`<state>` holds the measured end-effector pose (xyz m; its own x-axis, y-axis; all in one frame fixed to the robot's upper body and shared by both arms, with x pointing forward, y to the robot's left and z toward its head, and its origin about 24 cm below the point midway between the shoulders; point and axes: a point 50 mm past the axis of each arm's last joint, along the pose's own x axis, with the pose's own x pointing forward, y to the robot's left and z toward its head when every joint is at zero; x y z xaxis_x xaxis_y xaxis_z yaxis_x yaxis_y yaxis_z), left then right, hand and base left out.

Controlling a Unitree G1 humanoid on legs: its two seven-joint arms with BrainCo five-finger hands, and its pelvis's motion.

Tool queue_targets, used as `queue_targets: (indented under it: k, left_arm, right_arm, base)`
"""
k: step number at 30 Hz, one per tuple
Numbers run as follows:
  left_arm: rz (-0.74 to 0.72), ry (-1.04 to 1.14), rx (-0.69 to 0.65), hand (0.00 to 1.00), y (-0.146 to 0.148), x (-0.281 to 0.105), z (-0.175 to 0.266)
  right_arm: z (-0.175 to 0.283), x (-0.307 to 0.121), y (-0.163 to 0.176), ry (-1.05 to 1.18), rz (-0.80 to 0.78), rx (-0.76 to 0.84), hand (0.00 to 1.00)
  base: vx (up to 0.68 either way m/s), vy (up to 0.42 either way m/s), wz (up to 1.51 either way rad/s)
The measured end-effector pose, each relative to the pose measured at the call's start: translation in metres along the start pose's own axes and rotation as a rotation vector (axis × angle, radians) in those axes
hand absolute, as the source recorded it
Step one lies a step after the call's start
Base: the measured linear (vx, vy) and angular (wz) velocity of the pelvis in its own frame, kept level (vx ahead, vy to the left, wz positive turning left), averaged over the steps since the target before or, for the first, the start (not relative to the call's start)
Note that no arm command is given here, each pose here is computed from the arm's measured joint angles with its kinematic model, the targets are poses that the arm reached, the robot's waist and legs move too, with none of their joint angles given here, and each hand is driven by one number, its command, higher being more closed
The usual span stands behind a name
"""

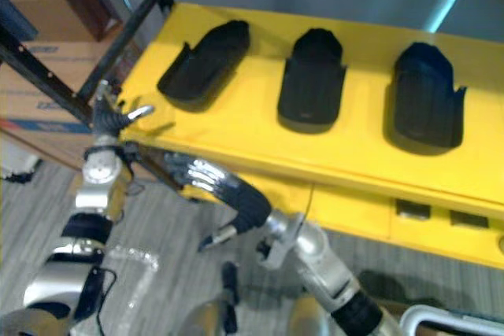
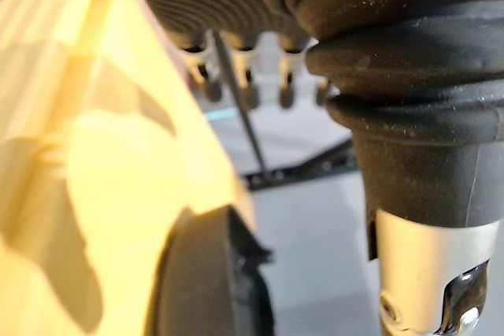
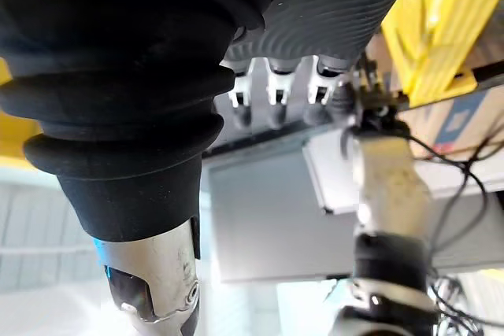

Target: Walk over and take plastic housings, then place them on the shelf

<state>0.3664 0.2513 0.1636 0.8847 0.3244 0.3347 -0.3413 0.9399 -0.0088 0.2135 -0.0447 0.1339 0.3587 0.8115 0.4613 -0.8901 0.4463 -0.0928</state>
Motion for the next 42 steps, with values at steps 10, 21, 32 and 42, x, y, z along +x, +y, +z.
queue_targets:
  k: [10,21,32,42]
  left_arm:
    - [0.008,0.023,-0.061,0.0,0.0,0.01,0.004]
    - [0.014,-0.023,-0.072,0.0,0.025,0.025,0.027]
    - [0.001,-0.011,0.011,0.0,0.062,0.034,0.043]
    - [-0.157,0.042,0.054,0.0,0.066,0.04,0.054]
  right_arm:
    - [-0.004,-0.007,0.01,0.052,0.014,0.042,0.0]
    - [-0.038,-0.076,-0.009,0.371,-0.236,-0.008,0.0]
    - [-0.091,-0.207,-0.004,0.844,-0.466,0.023,0.0]
    - [-0.11,-0.222,0.004,0.907,-0.638,0.005,0.0]
  base:
    - [0.02,-0.023,-0.06]
    - [0.01,-0.028,-0.16]
    - [0.03,-0.013,-0.09]
    - [0.02,0.004,0.04]
